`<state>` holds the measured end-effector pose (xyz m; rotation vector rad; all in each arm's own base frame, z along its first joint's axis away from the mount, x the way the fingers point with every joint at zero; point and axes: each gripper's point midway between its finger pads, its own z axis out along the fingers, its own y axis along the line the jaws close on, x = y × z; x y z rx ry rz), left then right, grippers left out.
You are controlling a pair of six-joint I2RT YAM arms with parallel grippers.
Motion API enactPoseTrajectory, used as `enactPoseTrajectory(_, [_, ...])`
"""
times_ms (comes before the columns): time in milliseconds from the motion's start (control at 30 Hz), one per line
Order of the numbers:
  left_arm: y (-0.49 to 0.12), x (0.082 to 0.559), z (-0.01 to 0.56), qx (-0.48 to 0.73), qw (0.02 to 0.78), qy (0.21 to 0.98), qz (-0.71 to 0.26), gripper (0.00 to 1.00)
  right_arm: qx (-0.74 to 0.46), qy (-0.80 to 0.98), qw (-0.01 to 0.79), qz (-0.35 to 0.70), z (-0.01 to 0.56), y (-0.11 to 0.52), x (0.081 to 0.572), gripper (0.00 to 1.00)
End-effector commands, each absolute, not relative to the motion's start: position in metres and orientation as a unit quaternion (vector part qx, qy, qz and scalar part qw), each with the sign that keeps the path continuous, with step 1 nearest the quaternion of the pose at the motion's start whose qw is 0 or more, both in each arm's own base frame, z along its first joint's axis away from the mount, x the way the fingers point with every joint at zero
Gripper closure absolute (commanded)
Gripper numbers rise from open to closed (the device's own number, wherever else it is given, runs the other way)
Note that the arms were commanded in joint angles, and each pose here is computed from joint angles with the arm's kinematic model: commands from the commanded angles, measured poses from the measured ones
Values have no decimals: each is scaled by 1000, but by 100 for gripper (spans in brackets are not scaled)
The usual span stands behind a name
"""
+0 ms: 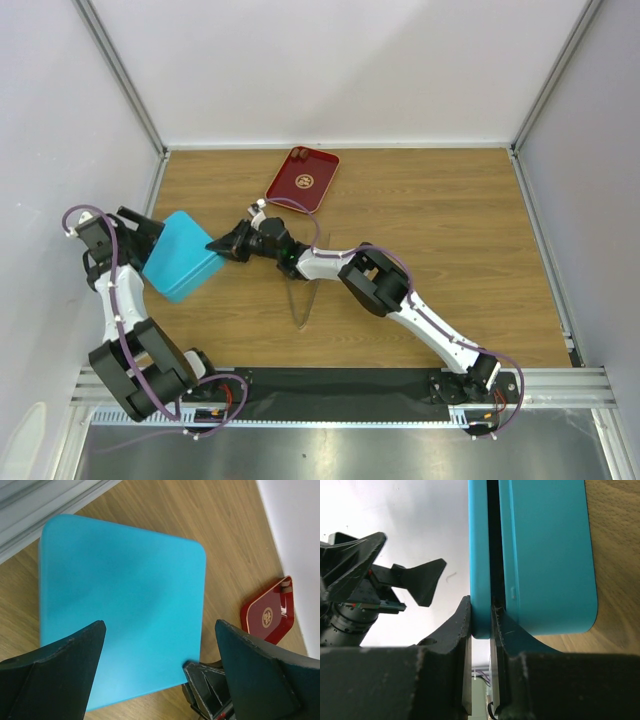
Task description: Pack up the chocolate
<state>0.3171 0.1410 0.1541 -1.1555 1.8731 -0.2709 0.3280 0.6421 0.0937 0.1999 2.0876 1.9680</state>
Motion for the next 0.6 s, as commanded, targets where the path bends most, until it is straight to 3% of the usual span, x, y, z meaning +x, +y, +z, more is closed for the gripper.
enactPoseTrajectory(0, [146,325,158,-457,452,758,-108,3,67,729,157,663,107,642,328,100])
enactPoseTrajectory(133, [146,329,154,-461,443,761,-111,3,65,737,162,653,106,640,331,96])
enactPoseTrajectory(233, [148,331,152,-464,438,762,-111,3,73,739,157,651,106,637,333,80])
enactPoseTrajectory(567, [152,333,128,-466,410,779,-91,3,64,751,170,635,111,628,343,61])
